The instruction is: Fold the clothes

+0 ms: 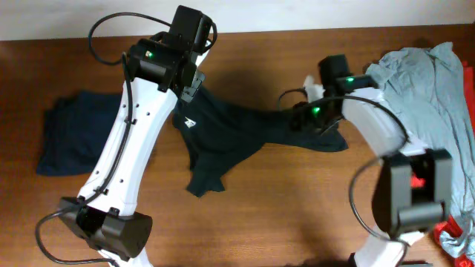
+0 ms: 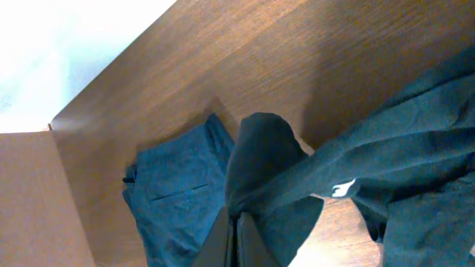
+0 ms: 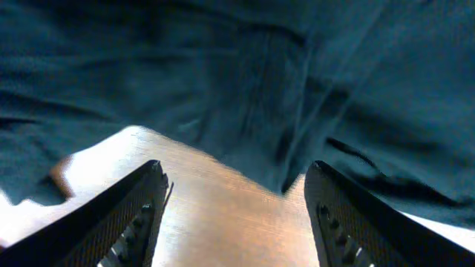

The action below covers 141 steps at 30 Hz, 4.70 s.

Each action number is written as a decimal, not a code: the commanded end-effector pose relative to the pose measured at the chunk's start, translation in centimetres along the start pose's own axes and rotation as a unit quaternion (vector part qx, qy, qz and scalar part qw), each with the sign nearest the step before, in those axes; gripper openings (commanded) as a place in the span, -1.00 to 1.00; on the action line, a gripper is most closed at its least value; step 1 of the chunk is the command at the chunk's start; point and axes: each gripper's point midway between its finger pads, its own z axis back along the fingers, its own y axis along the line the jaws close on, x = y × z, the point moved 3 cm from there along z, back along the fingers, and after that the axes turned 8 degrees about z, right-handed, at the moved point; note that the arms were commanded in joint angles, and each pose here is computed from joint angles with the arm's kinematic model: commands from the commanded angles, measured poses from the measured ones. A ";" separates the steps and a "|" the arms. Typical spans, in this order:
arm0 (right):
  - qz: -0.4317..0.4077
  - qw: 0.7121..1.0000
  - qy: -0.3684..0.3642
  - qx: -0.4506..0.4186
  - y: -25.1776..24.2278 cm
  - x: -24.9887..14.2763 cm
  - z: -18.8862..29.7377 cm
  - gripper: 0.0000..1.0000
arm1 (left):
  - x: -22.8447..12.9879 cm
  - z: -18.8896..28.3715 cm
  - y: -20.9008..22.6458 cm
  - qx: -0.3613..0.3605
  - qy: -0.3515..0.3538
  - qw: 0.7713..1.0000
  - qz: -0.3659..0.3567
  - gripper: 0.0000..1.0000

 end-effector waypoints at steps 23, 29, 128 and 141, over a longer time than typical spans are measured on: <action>-0.004 0.988 -0.141 -0.070 -0.4 1.9 10.2 -0.92 | 0.2 2.3 1.0 -0.001 -0.032 0.999 0.025 -1.00; -0.027 0.959 -0.244 -0.140 0.5 -0.5 19.3 -0.92 | -0.1 4.7 2.1 0.002 -0.058 0.997 0.048 -0.99; -0.212 0.969 -0.074 -0.098 -2.8 -11.7 11.2 0.63 | -19.7 -1.3 -1.1 -0.223 0.096 0.912 0.331 0.36; -0.262 0.959 0.057 -0.095 -5.2 -12.5 2.6 0.60 | -26.2 -10.8 -9.2 -0.304 0.208 0.868 0.333 0.39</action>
